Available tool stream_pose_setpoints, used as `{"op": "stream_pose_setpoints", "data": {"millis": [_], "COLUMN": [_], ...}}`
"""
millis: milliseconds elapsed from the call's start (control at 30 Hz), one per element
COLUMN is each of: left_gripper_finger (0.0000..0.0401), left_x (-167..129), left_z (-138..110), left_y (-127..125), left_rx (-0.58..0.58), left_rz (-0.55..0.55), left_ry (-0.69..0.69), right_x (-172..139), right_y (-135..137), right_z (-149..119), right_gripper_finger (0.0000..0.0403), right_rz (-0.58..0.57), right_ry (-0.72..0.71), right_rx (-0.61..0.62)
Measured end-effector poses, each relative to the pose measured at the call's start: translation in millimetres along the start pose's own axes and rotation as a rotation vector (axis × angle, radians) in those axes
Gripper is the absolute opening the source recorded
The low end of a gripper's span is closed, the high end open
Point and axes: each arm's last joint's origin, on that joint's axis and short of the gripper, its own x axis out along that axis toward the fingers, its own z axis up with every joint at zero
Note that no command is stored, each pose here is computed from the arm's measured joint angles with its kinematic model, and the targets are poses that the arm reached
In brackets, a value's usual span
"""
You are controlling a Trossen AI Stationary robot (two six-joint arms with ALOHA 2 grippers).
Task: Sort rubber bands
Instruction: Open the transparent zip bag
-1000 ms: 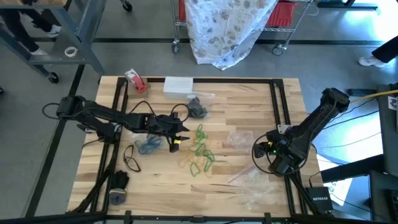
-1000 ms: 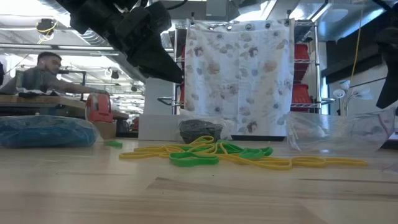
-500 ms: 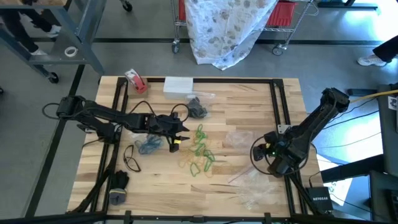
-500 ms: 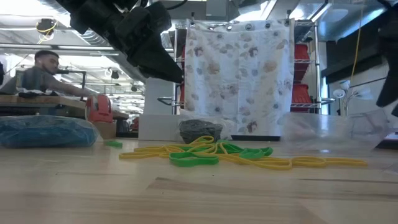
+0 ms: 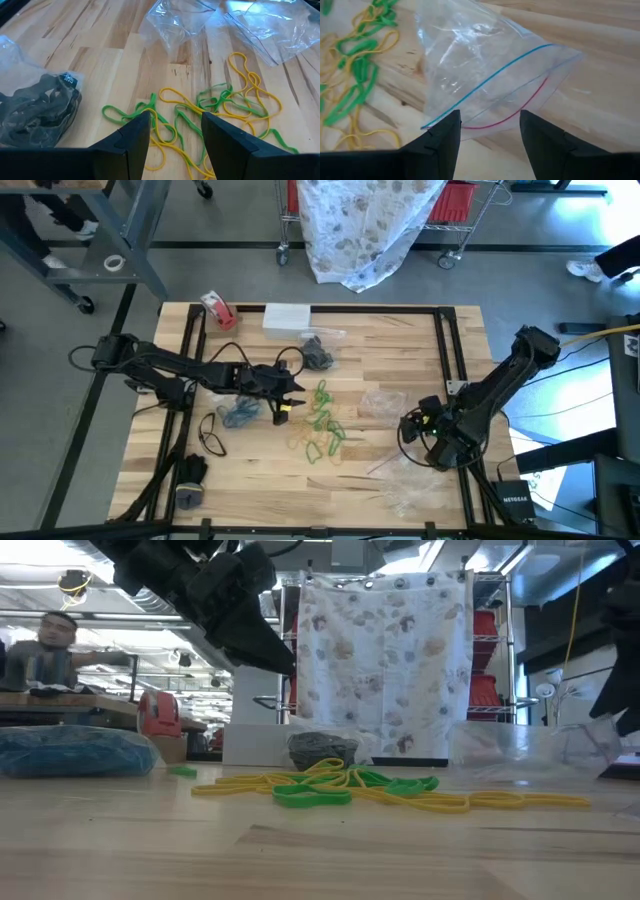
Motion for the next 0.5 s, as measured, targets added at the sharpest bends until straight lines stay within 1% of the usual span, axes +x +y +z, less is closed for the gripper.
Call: {"op": "stream_pose_setpoints", "data": {"millis": [67,167,300,400,500], "left_gripper_finger": [0.0171,0.0171,0.0171,0.0171,0.0171], "left_x": [3,8,12,14,15], "left_z": [-1,-3,-5,-4,-4], "left_y": [0,-1,-1,-1,-1], "left_rx": [0.010,0.022,0.023,0.021,0.023], "left_rz": [0.000,0.001,0.001,-0.001,-0.001], "left_ry": [0.002,0.007,0.014,-0.007,-0.012], "right_x": [3,5,7,7,6], "right_y": [1,6,9,11,15], "right_z": [-2,-5,-8,-8,-9], "right_gripper_finger": [0.0195,0.0195,0.0190,0.0164,0.0117], "right_rz": [0.006,0.047,0.075,0.092,0.140], "right_ry": [-0.025,-0.063,-0.079,-0.092,-0.130], "right_rx": [0.011,0.017,-0.020,-0.062,-0.120]}}
